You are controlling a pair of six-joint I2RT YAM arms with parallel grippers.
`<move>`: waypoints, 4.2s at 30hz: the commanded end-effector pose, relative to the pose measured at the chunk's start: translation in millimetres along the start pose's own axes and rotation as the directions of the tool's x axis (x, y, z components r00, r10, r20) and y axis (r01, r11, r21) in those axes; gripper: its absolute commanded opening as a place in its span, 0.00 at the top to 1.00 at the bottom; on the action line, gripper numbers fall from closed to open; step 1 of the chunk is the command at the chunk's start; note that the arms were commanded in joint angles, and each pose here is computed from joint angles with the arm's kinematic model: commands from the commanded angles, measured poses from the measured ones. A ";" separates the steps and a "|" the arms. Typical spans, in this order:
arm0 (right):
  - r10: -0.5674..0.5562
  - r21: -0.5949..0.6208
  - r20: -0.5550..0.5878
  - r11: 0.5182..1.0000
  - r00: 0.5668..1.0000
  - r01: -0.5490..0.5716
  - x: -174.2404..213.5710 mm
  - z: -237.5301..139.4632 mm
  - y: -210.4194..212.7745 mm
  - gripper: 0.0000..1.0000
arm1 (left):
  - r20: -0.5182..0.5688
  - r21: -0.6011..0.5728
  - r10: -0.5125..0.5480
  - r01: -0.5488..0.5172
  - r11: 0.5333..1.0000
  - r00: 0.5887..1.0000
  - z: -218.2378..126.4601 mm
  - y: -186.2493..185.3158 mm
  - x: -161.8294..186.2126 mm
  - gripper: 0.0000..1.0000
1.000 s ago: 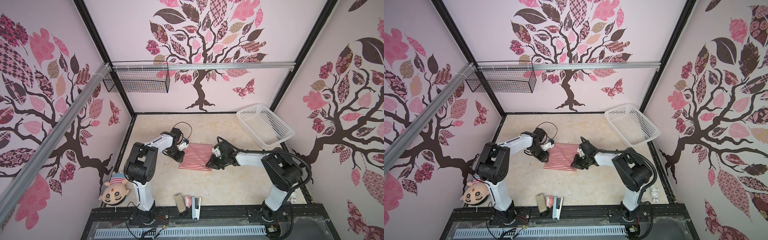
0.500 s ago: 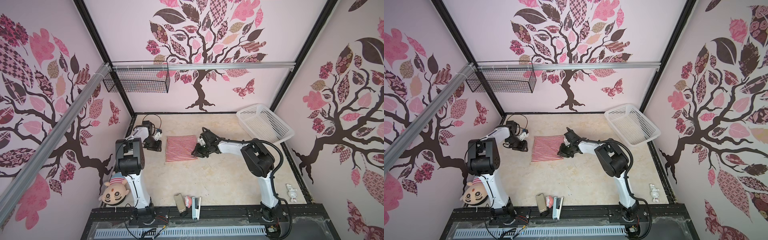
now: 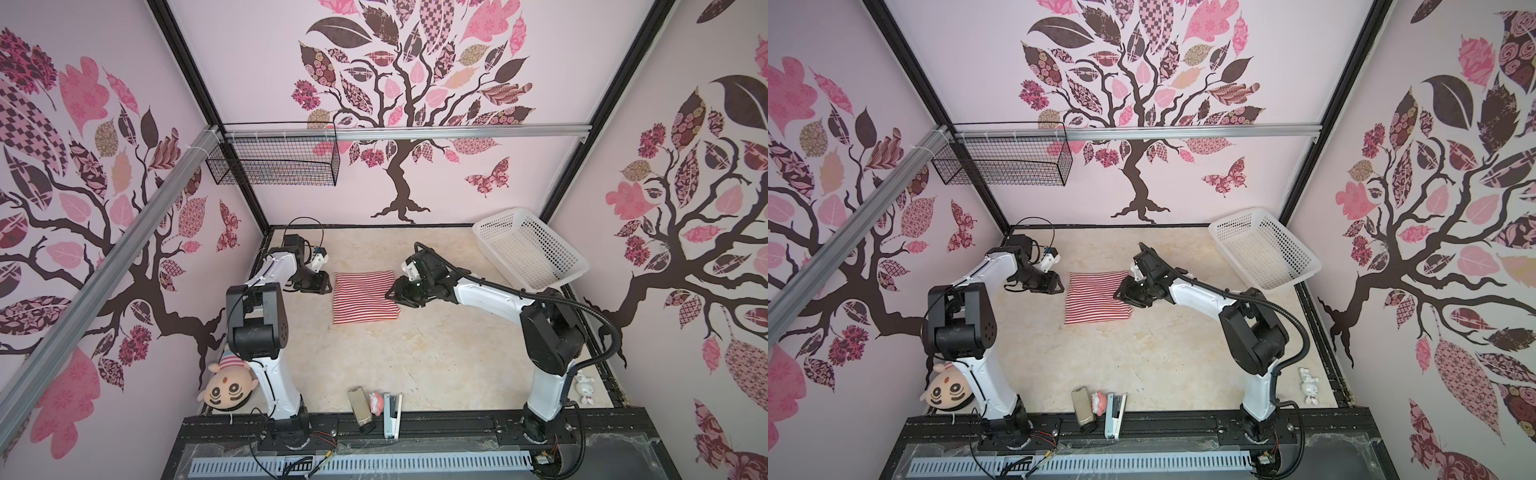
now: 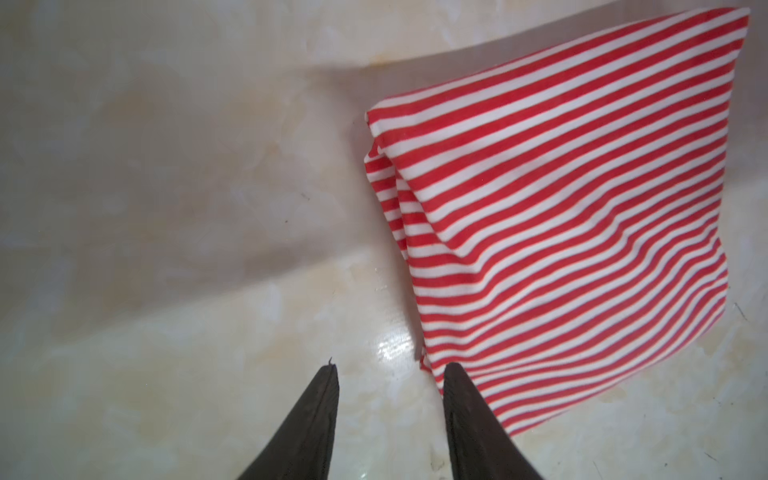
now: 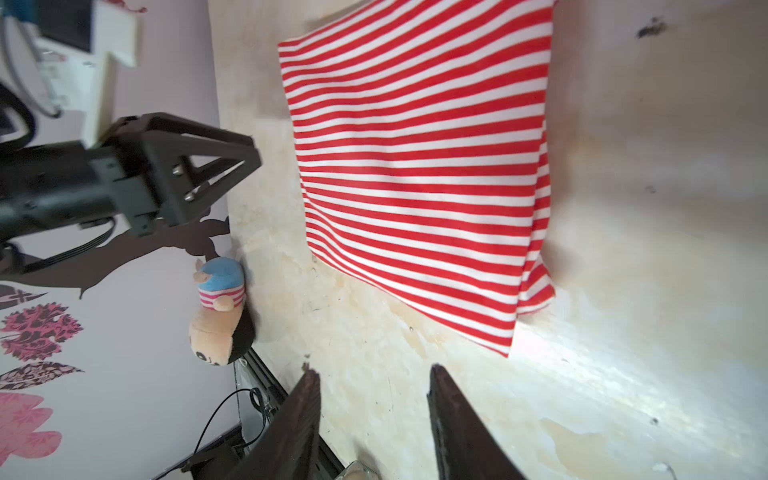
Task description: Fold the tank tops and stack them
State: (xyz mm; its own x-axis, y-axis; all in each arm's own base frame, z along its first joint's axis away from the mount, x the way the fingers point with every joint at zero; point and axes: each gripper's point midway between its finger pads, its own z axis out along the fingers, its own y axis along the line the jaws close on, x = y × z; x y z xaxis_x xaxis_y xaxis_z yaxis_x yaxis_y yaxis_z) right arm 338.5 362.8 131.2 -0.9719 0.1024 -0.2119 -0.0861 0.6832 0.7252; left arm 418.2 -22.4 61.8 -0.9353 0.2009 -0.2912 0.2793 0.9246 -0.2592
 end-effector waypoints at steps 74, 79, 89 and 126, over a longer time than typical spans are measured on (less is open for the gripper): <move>-0.061 0.288 0.354 0.957 0.933 -0.046 37.9 -216.8 -109.7 0.18 | -0.150 -0.200 0.177 -0.206 0.958 0.973 39.1 -50.7 53.4 0.55; -0.089 0.322 0.362 0.946 0.928 -0.035 30.3 -219.2 -111.3 0.15 | -0.039 -0.116 0.185 -0.189 0.975 0.982 -2.8 -82.6 50.7 0.54; -0.162 0.463 0.457 0.883 0.874 -0.079 -12.4 -254.4 -137.7 0.01 | 0.474 -0.097 0.092 -0.052 0.994 0.876 -140.8 -108.8 25.7 0.10; -0.671 0.734 0.631 0.679 0.390 -0.020 -48.9 -259.9 -237.6 0.06 | 0.859 -0.240 0.183 0.061 0.969 0.477 -71.9 -13.2 19.5 0.03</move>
State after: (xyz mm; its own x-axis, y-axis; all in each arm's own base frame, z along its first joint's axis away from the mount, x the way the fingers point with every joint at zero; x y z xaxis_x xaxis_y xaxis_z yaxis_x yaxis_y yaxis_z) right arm 338.1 7.4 115.7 -0.2860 0.0489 -0.9570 0.1288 0.9916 0.0122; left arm 370.3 -7.0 107.3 -0.3125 -0.0107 -0.9499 0.1445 0.9878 -0.0587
